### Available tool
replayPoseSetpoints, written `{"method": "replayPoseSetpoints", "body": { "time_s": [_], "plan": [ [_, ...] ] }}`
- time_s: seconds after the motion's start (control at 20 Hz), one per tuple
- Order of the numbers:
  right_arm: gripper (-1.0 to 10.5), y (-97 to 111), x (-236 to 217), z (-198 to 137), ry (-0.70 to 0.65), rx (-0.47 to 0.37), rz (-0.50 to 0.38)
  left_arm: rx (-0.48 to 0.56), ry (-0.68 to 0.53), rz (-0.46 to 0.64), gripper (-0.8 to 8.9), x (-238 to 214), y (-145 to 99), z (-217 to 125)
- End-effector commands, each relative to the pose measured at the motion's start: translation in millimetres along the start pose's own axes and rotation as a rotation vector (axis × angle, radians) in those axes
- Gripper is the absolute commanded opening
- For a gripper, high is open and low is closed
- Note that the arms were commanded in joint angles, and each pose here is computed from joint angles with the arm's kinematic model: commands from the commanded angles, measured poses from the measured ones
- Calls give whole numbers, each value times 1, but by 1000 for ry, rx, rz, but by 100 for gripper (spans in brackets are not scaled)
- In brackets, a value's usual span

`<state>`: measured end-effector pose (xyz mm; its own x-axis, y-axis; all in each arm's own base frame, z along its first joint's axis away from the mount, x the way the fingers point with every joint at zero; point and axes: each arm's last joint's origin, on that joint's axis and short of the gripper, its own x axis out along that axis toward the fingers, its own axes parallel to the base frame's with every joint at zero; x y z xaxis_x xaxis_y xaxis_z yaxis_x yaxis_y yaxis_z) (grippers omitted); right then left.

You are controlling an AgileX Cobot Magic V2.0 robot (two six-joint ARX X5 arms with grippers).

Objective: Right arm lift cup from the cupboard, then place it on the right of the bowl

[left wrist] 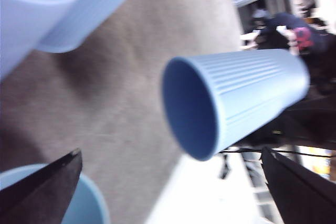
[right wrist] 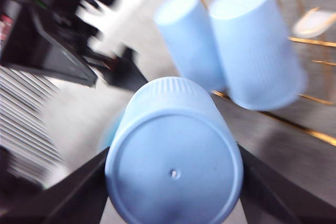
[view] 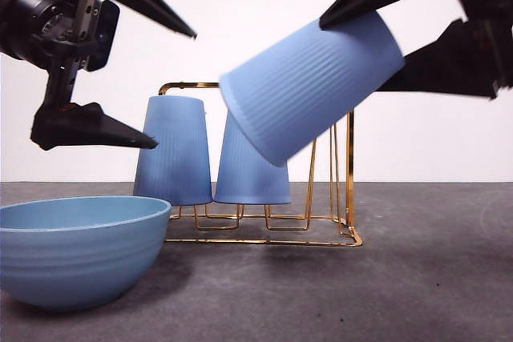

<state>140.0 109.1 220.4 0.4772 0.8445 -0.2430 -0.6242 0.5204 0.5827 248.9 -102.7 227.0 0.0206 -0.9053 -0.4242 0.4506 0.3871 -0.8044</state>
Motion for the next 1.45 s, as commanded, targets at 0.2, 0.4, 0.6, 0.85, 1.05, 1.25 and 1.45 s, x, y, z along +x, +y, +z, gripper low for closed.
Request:
{"method": "replayPoseSetpoints", "body": {
  "time_s": [0.2,0.4,0.6,0.85,1.05,1.25,1.45],
  "plan": [
    [198,-8,14,-16,-54,150,89,-53,-4,-141,556,5,-3,13],
    [198,-11,33,-20,-42,175,130,-83,21,-210,556,12,-1,16],
    [198,-14,49,-26,-32,203,167,-82,44,-234,553,18,-2,16],
    [198,-16,61,-30,-39,243,221,-87,58,-244,385,21,-4,15],
    [198,-14,64,-33,-34,251,248,-94,59,-244,116,21,-4,15],
    [199,-12,64,-34,-28,256,254,-72,58,-245,5,21,-4,15],
    [355,-12,64,-34,-18,262,262,-76,61,-251,6,21,-4,15]
  ]
}}
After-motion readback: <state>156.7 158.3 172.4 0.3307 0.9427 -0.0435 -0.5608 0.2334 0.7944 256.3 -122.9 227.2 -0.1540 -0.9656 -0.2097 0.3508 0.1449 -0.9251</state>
